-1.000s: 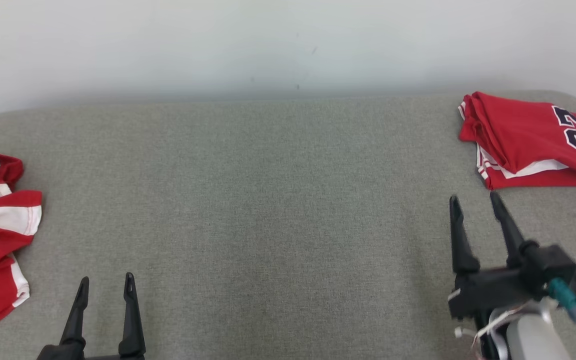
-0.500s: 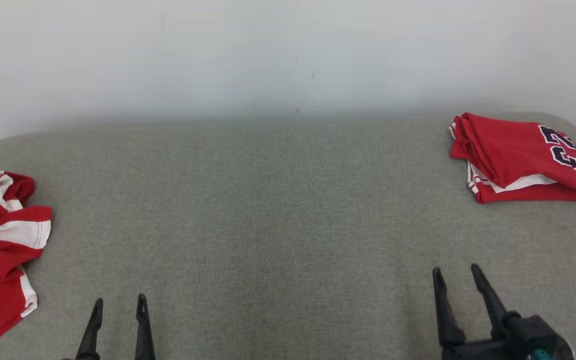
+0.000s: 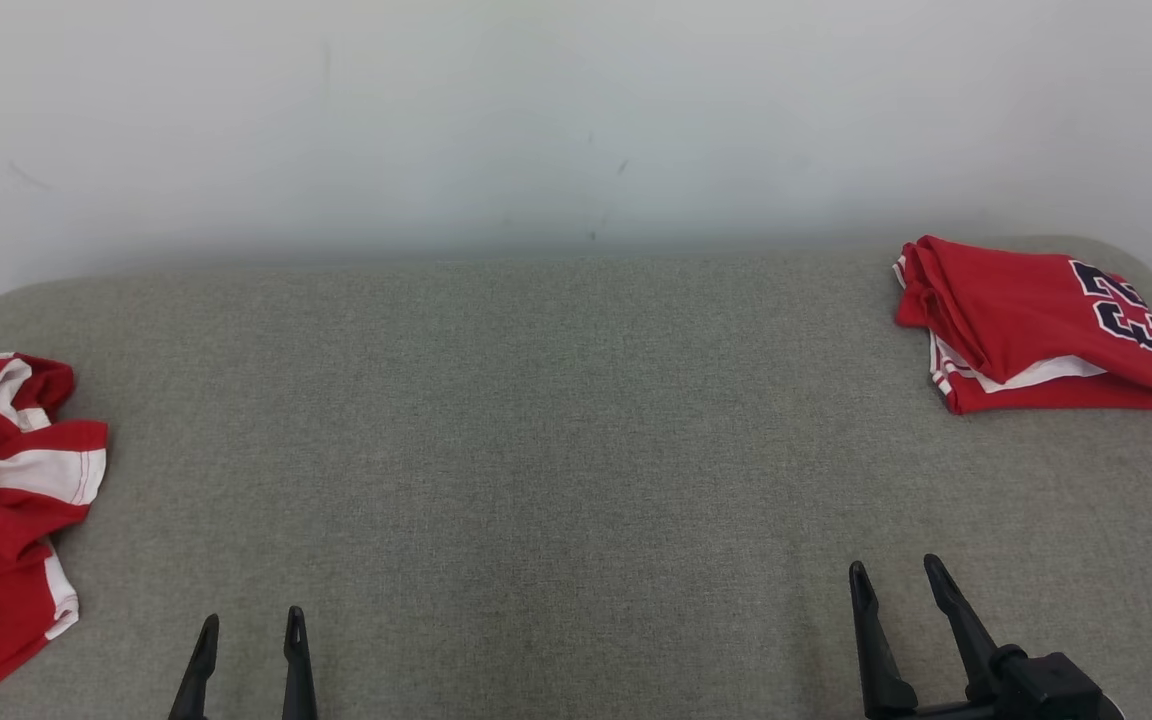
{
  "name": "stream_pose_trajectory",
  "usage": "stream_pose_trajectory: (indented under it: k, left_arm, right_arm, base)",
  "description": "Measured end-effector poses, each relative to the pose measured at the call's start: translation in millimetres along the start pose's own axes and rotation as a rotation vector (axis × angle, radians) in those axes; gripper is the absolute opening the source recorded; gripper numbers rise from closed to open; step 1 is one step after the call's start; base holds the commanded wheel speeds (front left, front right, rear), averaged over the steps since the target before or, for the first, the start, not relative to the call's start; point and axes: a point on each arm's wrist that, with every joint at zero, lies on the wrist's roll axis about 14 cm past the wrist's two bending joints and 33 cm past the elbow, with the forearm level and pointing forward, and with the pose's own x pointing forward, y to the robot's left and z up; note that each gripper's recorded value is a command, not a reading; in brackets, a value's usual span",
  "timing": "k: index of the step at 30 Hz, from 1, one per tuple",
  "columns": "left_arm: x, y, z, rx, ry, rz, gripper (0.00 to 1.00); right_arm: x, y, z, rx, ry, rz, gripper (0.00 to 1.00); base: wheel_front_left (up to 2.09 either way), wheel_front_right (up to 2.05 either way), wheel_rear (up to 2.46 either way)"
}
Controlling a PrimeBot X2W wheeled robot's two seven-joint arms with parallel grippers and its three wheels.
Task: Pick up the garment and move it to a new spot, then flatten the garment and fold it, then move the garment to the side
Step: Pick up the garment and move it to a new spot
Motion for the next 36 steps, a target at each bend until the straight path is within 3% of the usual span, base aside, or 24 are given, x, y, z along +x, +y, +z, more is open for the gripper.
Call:
stream_pose_trajectory:
  k: [36]
  left_arm:
    - [-10,16,-1,0.019,0.005,0.045,1.00]
  right_arm:
    - [2,6,-5,-0.006,0.016,0.020,1.00]
  base:
    - [0.00,0.00,0.00]
